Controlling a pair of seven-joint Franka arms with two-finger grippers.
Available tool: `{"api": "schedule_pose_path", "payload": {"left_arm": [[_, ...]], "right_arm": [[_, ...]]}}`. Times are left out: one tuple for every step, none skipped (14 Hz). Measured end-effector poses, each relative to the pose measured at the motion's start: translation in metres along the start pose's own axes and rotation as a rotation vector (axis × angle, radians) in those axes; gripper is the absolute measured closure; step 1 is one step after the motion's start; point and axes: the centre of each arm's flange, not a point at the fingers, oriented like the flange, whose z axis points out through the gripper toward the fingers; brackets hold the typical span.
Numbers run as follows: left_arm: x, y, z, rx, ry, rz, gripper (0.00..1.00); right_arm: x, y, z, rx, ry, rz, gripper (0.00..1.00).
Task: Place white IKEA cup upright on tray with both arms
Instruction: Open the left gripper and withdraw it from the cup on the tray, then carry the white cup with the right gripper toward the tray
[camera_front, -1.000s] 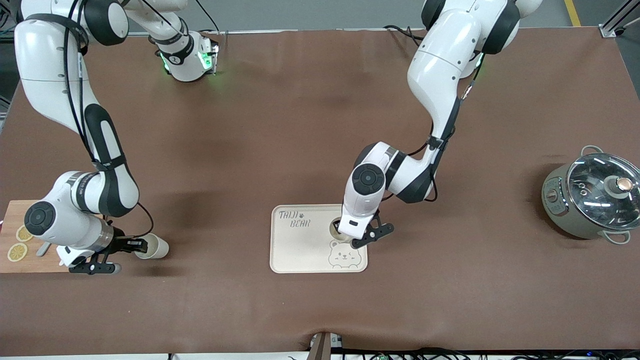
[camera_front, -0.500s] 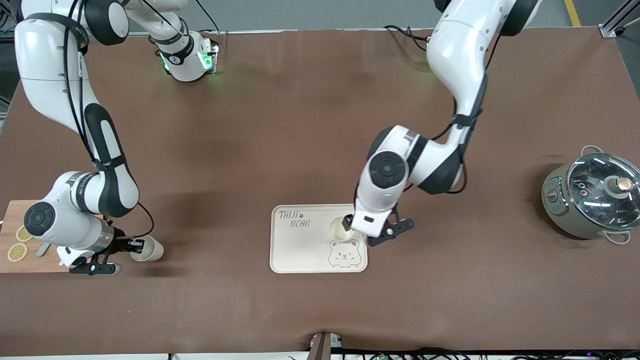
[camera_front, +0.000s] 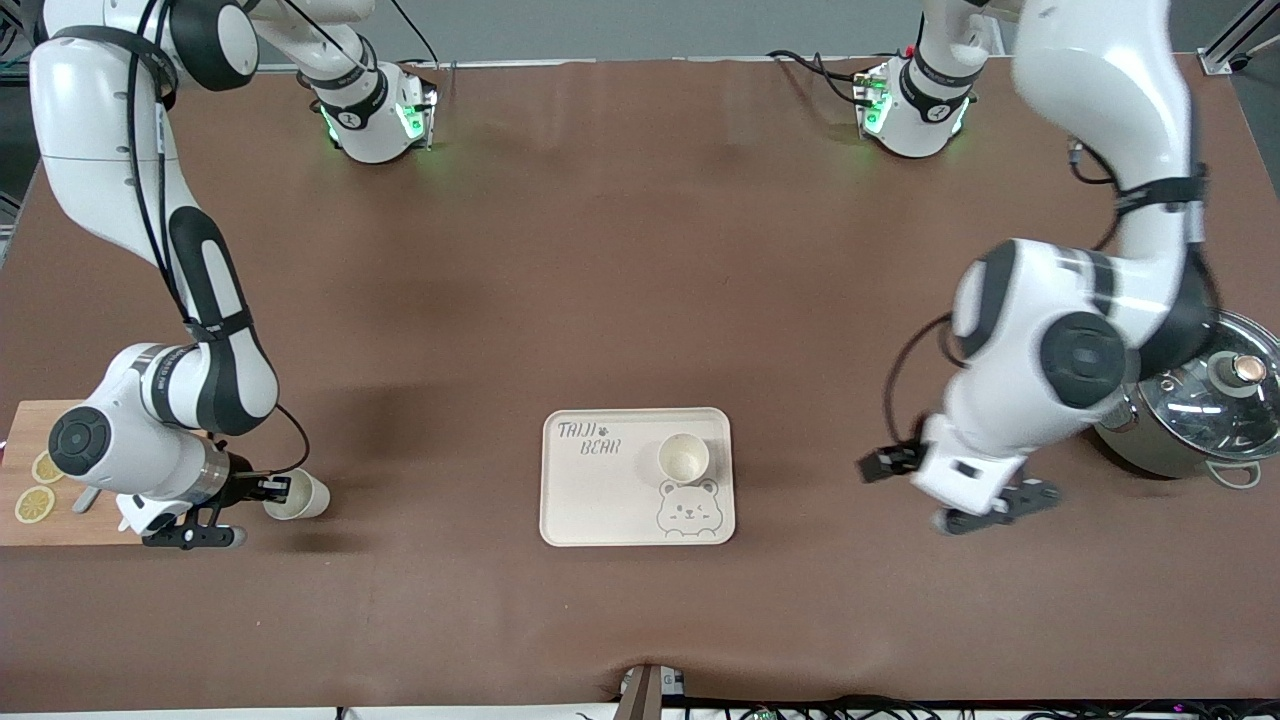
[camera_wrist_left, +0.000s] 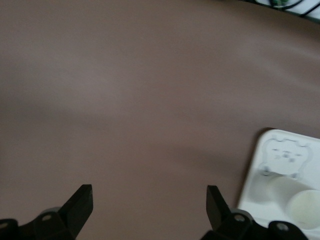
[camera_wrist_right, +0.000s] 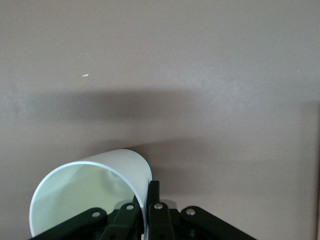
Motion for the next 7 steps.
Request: {"api": "schedule_pose_path", "payload": {"left_arm": [[0.012, -0.033, 0.005, 0.005, -0.011, 0.036, 0.00], [0.021, -0.063, 0.013, 0.009, -0.025, 0.067, 0.00], [0.028, -0.089, 0.020, 0.011, -0.038, 0.092, 0.00], [0.033, -0.110, 0.027, 0.012, -0.049, 0.115, 0.00], [0.037, -0.128, 0.031, 0.012, -0.055, 0.139, 0.00], [0.041, -0.143, 0.032, 0.011, -0.056, 0.161, 0.00], [0.044, -0.158, 0.029, 0.009, -0.051, 0.172, 0.00]], "right_arm": [[0.001, -0.008, -0.004, 0.013, -0.025, 0.011, 0.96], [0.003, -0.019, -0.013, 0.024, -0.055, 0.028, 0.96], [0.005, -0.032, -0.025, 0.030, -0.085, 0.049, 0.96], [0.008, -0.044, -0.039, 0.031, -0.110, 0.071, 0.96], [0.009, -0.058, -0.052, 0.031, -0.126, 0.090, 0.96], [0.010, -0.072, -0.062, 0.031, -0.134, 0.108, 0.96], [0.010, -0.089, -0.070, 0.030, -0.142, 0.136, 0.96]]}}
